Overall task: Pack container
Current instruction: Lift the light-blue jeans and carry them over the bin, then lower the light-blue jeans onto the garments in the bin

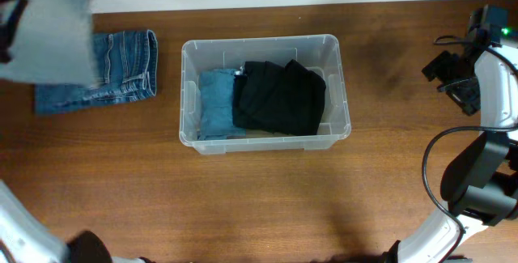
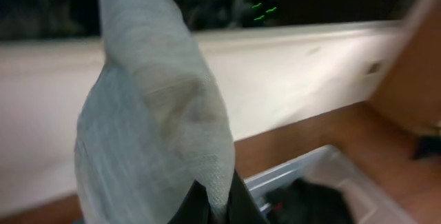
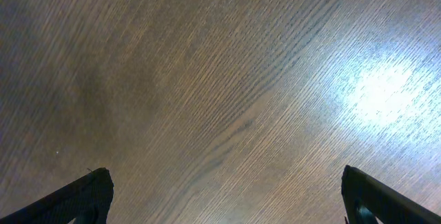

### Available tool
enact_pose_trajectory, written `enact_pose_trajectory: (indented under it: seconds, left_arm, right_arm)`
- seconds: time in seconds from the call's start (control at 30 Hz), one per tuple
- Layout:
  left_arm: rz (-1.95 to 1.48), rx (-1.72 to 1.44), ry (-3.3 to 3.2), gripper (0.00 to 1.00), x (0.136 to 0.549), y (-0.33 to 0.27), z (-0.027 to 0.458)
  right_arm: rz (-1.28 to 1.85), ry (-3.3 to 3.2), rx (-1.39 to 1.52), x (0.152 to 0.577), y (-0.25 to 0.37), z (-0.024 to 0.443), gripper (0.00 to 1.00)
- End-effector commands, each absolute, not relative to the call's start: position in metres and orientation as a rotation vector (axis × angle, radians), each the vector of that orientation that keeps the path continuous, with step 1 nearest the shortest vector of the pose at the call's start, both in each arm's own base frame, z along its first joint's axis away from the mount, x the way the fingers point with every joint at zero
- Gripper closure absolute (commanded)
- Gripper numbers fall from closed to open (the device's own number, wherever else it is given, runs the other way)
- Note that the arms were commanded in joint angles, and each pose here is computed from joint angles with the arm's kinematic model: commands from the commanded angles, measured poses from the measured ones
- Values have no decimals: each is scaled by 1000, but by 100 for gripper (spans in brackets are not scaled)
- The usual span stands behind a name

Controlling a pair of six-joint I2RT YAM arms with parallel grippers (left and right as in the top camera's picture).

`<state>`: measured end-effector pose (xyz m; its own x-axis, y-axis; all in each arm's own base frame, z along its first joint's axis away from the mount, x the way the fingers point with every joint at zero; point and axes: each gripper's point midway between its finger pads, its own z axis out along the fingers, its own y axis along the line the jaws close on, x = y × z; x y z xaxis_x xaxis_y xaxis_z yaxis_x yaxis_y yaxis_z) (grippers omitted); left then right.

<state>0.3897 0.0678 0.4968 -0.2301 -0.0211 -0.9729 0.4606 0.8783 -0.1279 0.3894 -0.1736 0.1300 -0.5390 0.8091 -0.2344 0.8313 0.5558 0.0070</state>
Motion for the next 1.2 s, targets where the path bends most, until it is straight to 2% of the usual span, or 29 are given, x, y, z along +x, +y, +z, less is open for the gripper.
enact_pose_trajectory:
  seconds: [0.0,0.23,0.43,0.57,0.83,1.17]
  left_arm:
    - [-557,232,1753,99,384,6,527]
    - [-688,323,1845,99,402,-116,502]
    - [-767,228,2002,99,428,-178,455]
    - [-791,281,2052,99,445,-220,423]
    - [-916,268,2150,99,465,-288,369]
    - [-917,163,2165,99,464,-318,361]
  right_arm:
    - [-174,2571,1402,387,-178,128,2]
    - [-174,2571,1402,387,-178,128,2]
    - [-174,2571,1402,387,-178,128,2]
    - [-174,2571,1402,387,-178,128,2]
    - [-174,2571,1402,387,-178,128,2]
    - [-174,2571,1402,387,-178,128,2]
